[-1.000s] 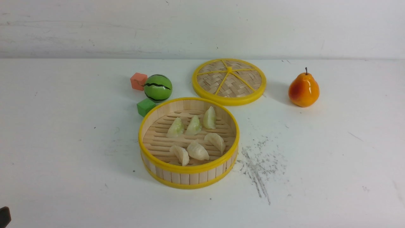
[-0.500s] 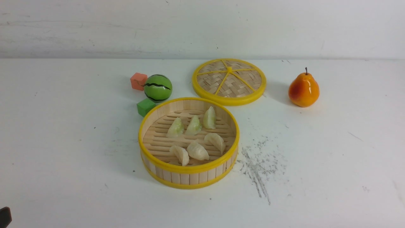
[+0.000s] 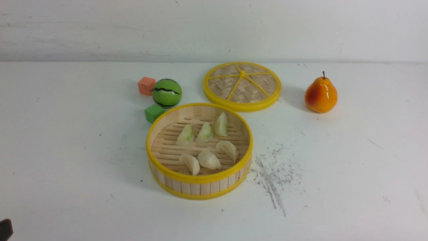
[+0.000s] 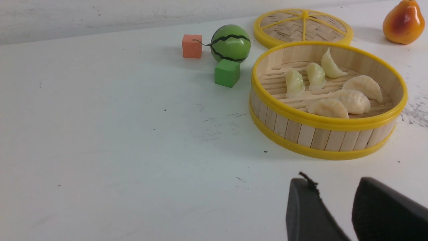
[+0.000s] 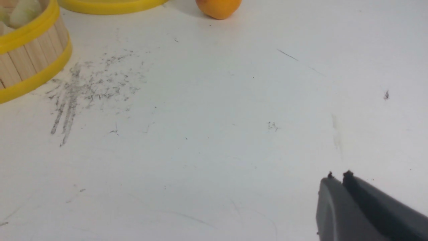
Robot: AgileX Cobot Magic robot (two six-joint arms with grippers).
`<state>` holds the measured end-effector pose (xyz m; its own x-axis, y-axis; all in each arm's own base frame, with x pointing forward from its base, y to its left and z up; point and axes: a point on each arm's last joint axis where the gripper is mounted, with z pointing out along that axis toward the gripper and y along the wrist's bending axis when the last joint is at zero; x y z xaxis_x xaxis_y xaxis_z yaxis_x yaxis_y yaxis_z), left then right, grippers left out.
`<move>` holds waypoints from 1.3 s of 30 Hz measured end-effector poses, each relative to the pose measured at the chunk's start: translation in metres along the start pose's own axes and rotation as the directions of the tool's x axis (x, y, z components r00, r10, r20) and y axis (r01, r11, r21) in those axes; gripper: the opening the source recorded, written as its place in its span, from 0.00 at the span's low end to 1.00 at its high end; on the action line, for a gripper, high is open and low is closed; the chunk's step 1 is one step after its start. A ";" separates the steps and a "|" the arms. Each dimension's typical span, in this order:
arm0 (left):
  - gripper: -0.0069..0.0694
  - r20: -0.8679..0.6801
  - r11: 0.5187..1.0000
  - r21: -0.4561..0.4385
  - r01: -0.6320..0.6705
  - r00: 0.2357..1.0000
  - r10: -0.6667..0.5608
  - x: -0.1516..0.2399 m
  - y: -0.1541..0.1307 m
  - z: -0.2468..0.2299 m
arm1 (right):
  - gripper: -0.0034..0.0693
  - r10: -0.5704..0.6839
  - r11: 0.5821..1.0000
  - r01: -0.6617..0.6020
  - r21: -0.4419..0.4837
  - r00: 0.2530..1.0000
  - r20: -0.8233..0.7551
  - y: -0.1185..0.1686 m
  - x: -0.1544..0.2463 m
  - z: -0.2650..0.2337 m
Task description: Put the dumplings into the steamer on the white table.
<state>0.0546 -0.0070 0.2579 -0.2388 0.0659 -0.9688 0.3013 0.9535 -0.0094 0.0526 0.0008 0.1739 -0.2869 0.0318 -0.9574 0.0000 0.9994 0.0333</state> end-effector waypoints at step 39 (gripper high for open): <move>0.07 0.008 0.935 -0.242 0.259 0.964 -0.265 0.086 0.004 0.019 | 0.16 0.001 1.000 -0.001 0.000 1.000 0.000 0.000 0.000 0.000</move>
<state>0.0528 -0.0028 0.1703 -0.3023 -0.1917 -0.9337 -0.0039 0.9798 -0.1999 0.0526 0.0008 0.1739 -0.2869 0.0329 -0.9574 -0.0001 0.9994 0.0343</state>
